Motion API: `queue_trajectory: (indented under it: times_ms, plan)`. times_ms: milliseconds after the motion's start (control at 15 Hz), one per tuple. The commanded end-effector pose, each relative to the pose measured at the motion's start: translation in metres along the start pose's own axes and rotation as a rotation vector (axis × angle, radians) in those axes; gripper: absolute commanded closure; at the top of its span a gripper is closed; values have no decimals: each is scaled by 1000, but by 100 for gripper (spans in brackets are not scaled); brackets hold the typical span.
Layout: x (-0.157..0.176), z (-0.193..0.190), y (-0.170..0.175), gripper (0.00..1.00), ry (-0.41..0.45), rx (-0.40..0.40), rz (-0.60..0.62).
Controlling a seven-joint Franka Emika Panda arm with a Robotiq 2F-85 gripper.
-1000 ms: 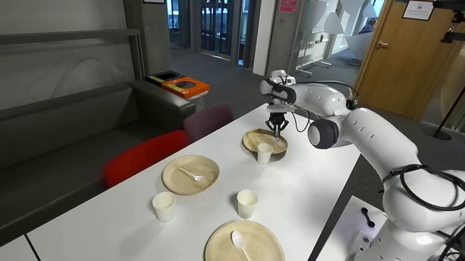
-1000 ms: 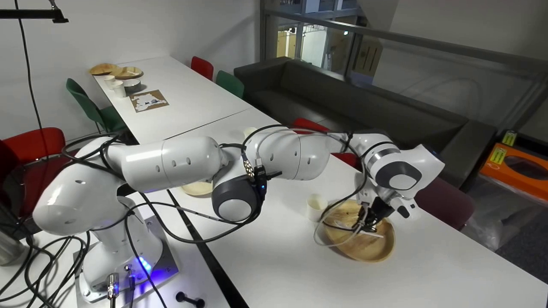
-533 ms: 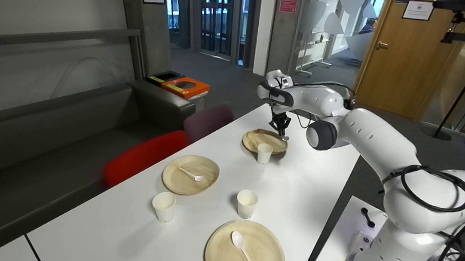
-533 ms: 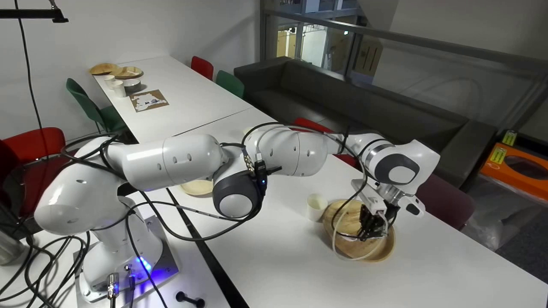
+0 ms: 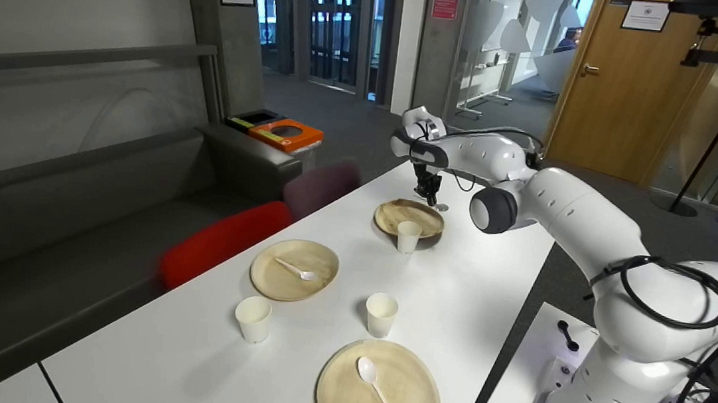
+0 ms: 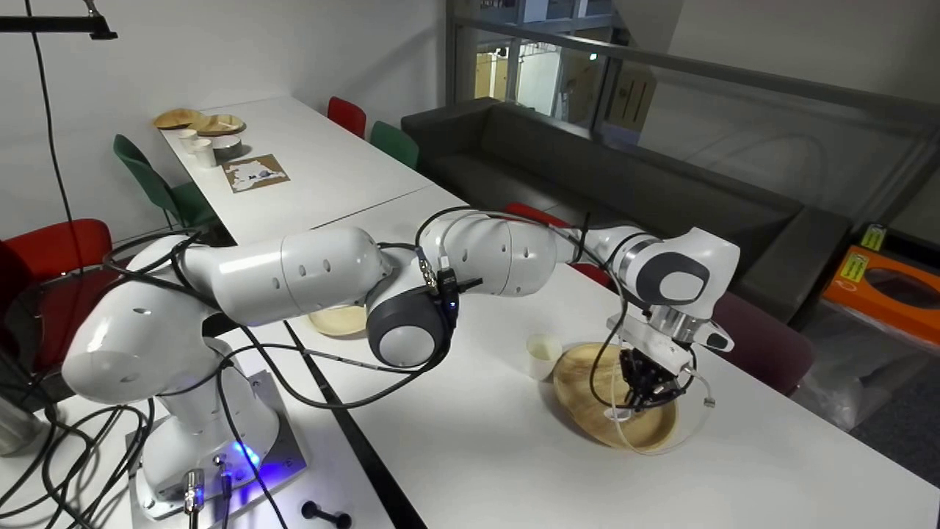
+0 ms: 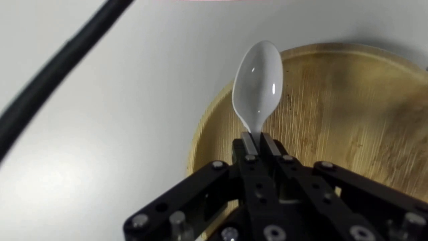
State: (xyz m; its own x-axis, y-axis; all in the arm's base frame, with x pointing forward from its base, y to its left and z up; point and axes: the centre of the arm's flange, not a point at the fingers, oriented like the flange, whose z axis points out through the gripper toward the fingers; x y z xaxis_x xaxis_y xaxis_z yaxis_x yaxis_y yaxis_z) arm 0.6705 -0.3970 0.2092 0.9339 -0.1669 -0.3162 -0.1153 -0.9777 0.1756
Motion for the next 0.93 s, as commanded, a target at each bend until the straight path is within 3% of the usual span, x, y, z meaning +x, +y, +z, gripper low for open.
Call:
queue_trajectory:
  times_ms: [0,200,467,867]
  plan:
    - [16,0,-2,98,-3,-60,-190]
    - [25,12,-17,98,-47,-38,-273]
    - [21,18,-30,98,-43,-10,-323]
    - [24,14,-36,98,-106,112,-256]
